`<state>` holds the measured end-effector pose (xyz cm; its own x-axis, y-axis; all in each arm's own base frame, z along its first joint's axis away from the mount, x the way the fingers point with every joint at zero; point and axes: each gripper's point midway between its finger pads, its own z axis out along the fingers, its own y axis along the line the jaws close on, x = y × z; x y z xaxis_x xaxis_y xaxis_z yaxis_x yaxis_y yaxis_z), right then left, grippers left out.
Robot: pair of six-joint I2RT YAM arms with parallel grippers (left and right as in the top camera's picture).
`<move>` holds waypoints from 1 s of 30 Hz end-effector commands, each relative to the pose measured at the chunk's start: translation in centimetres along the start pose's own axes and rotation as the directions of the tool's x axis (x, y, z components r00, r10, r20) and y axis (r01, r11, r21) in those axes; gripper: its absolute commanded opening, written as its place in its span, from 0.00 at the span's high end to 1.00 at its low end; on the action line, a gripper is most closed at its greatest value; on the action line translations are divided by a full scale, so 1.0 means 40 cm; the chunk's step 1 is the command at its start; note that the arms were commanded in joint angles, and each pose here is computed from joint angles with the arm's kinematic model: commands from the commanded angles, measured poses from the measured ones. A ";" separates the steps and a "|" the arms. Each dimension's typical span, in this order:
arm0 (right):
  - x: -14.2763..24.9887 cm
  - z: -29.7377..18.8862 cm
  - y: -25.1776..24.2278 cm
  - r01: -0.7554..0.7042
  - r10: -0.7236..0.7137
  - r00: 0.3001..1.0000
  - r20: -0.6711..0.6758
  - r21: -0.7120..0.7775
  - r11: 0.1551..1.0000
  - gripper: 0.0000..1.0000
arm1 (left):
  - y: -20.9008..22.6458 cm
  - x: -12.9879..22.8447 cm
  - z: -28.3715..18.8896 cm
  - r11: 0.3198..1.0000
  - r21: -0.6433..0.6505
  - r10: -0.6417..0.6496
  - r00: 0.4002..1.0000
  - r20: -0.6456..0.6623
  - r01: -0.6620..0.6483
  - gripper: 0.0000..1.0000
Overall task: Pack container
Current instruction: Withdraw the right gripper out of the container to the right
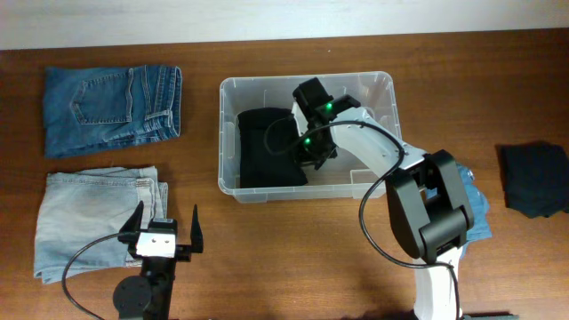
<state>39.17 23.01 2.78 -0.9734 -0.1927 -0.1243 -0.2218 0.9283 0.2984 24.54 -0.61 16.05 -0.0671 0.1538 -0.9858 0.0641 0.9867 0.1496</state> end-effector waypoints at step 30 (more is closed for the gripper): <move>0.166 -0.757 -0.723 -0.885 0.813 0.461 0.356 0.116 0.451 0.01 | 0.004 0.005 0.000 1.000 -0.008 0.013 1.000 0.000 -0.013 0.01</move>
<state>38.64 -13.22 22.99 -0.7028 0.6664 -0.2489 0.6809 0.7315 0.0360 24.54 -0.61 16.05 -0.0671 0.1538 -0.9858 0.0641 0.9867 0.1496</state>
